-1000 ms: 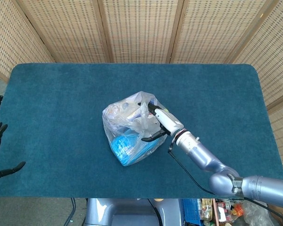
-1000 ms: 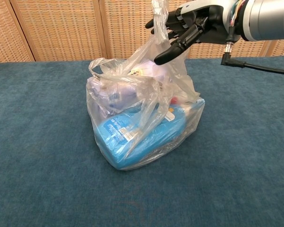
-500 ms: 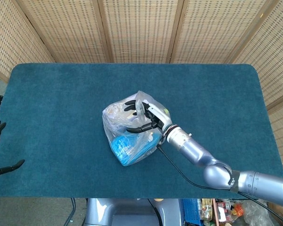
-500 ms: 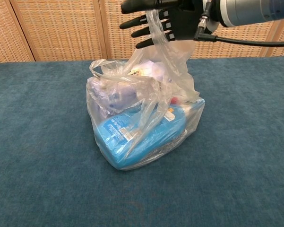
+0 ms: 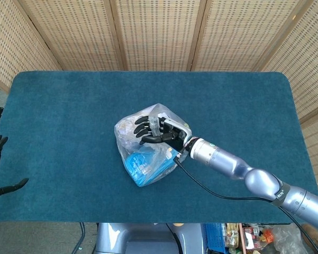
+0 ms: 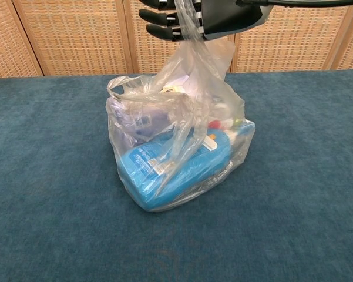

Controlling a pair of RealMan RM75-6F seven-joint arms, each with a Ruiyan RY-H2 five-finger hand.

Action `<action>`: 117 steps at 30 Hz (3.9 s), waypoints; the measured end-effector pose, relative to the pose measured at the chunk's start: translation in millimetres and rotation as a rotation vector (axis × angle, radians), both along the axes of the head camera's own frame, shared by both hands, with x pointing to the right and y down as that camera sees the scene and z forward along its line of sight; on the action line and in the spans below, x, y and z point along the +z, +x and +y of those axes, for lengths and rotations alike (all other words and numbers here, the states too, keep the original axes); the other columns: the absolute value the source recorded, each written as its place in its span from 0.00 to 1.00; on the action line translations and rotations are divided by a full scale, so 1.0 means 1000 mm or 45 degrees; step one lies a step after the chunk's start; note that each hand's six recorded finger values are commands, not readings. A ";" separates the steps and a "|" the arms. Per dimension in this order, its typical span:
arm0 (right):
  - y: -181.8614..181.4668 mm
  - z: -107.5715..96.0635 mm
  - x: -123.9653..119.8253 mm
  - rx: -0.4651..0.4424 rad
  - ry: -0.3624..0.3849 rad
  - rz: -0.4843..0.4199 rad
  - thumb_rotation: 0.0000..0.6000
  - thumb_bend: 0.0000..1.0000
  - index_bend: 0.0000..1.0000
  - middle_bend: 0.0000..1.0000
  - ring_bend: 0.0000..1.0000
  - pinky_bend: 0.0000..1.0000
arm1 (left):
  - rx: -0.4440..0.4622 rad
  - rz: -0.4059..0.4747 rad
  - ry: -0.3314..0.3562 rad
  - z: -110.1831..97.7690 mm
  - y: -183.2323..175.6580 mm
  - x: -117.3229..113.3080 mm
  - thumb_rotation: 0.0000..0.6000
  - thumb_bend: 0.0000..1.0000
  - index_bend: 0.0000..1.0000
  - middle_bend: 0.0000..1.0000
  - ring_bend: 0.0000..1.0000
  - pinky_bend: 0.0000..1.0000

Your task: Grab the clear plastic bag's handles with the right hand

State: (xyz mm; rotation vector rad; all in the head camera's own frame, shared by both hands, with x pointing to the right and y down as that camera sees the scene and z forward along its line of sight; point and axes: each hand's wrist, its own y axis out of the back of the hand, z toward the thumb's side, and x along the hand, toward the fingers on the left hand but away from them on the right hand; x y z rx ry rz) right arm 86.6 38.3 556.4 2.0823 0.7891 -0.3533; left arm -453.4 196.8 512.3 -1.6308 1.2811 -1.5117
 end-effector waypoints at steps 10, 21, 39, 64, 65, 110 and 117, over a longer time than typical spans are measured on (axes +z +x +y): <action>0.012 -0.004 -0.002 -0.071 0.046 0.031 1.00 0.00 0.39 0.46 0.40 0.39 | 0.127 -0.002 0.000 -0.022 0.016 0.014 1.00 0.12 0.00 0.00 0.00 0.00; 0.023 -0.001 0.003 -0.115 0.086 0.110 1.00 0.00 0.39 0.46 0.39 0.39 | 0.768 0.123 0.176 -0.094 0.110 0.041 1.00 0.16 0.21 0.00 0.00 0.00; 0.034 -0.011 0.010 -0.077 0.097 0.161 1.00 0.00 0.40 0.46 0.39 0.39 | 1.130 0.082 0.202 -0.143 0.228 0.132 1.00 0.24 0.27 0.00 0.00 0.00; 0.041 -0.014 0.018 -0.068 0.107 0.193 1.00 0.00 0.40 0.46 0.39 0.39 | 1.084 0.058 0.189 -0.153 0.275 0.163 1.00 0.39 0.75 0.00 0.00 0.00; 0.041 -0.014 0.018 -0.067 0.107 0.193 1.00 0.00 0.40 0.46 0.39 0.39 | 1.078 0.065 0.197 -0.154 0.275 0.161 1.00 0.39 0.76 0.00 0.00 0.00; 0.044 -0.013 0.016 -0.050 0.105 0.172 1.00 0.00 0.40 0.46 0.39 0.39 | 0.693 0.679 0.927 -0.209 0.297 0.064 1.00 0.11 0.00 0.00 0.00 0.00; 0.033 -0.011 0.008 -0.027 0.101 0.116 1.00 0.00 0.39 0.46 0.36 0.38 | 0.872 0.589 1.015 -0.204 0.312 0.040 1.00 0.10 0.00 0.00 0.00 0.00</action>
